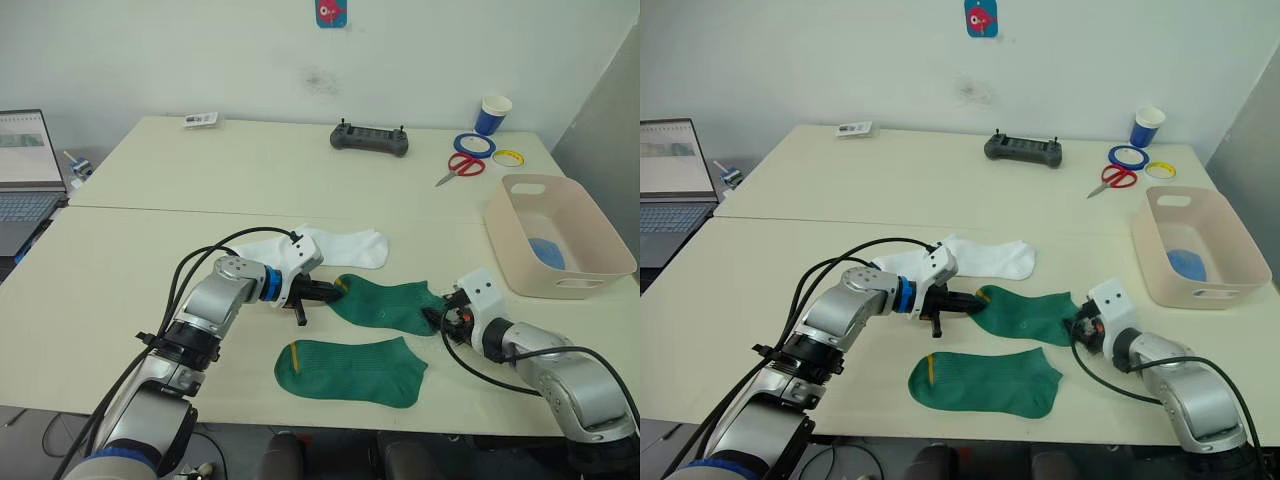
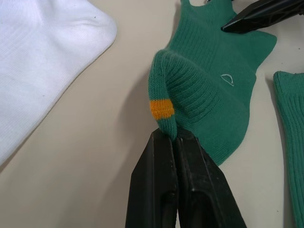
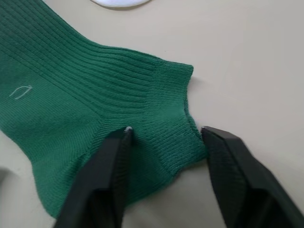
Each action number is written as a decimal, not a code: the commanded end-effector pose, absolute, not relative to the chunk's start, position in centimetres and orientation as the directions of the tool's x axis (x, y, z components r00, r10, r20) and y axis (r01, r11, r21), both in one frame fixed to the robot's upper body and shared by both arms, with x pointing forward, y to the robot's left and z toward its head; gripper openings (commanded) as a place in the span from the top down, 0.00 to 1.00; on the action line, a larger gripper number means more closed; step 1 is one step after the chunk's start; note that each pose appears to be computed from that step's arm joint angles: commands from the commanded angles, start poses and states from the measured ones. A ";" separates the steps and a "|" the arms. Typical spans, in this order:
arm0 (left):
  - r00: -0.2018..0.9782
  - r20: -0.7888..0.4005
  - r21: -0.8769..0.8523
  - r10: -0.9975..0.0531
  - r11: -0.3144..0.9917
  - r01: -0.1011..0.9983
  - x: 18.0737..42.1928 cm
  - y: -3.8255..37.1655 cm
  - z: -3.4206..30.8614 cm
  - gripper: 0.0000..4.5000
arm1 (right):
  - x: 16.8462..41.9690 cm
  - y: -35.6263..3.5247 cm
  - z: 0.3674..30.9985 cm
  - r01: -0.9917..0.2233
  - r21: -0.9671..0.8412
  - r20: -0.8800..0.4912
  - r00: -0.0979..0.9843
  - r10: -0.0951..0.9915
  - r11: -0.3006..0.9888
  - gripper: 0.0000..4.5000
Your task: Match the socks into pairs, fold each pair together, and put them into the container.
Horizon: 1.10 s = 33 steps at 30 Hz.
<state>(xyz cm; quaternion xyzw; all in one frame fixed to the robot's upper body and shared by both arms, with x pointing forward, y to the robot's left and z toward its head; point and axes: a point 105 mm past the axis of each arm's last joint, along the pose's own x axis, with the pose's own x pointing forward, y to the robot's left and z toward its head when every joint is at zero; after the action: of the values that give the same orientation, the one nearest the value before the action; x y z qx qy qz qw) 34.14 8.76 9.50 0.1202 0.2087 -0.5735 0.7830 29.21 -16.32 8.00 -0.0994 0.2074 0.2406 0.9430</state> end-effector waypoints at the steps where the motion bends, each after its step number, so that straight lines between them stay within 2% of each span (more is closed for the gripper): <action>1: 0.273 -0.450 -0.010 -0.850 0.311 0.950 34.1 9.0 10.5 1.00 | 28.9 -15.6 8.9 -0.513 -0.089 -0.406 0.802 0.439 0.854 0.77; 4: 0.273 -0.453 -0.009 -0.849 0.310 0.951 34.1 9.1 10.5 1.00 | 28.7 -15.3 9.4 -0.522 -0.092 -0.385 0.804 0.453 0.848 0.99; 8: 0.264 -0.455 -0.009 -0.851 0.300 0.954 33.8 9.7 11.2 1.00 | 28.3 -14.7 11.2 -0.548 -0.136 -0.320 0.812 0.487 0.825 0.99; 12: 0.217 -0.437 -0.039 -0.873 0.259 0.965 32.8 10.6 13.5 1.00 | 27.0 -13.0 14.5 -0.617 -0.129 -0.219 0.781 0.585 0.776 0.99; 15: 0.149 -0.424 -0.107 -0.894 0.212 0.971 31.1 11.9 15.8 1.00 | 25.1 -11.7 16.5 -0.678 -0.113 -0.179 0.733 0.656 0.727 0.99; 18: 0.073 -0.434 -0.201 -0.898 0.176 0.964 28.6 13.4 17.2 1.00 | 23.0 -10.5 17.1 -0.735 -0.056 -0.169 0.674 0.719 0.676 0.99; 22: -0.006 -0.446 -0.320 -0.895 0.154 0.935 25.7 14.7 17.6 1.00 | 20.7 -9.5 16.9 -0.780 0.037 -0.186 0.608 0.772 0.624 0.99; 26: -0.072 -0.523 -0.418 -0.849 0.183 0.890 23.2 15.9 14.6 1.00 | 18.8 -9.4 14.4 -0.786 0.138 -0.298 0.548 0.782 0.603 0.99; 33: -0.020 -0.626 -0.386 -0.780 0.288 0.877 23.7 16.6 10.0 1.00 | 19.3 -10.7 11.5 -0.724 0.118 -0.425 0.582 0.693 0.680 0.99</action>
<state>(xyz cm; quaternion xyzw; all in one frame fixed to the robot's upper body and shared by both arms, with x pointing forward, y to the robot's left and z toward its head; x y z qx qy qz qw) 23.21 16.56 10.22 0.0425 0.4031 -0.5995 0.6902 19.14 -10.82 11.05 -0.0215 0.2416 0.4010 0.8834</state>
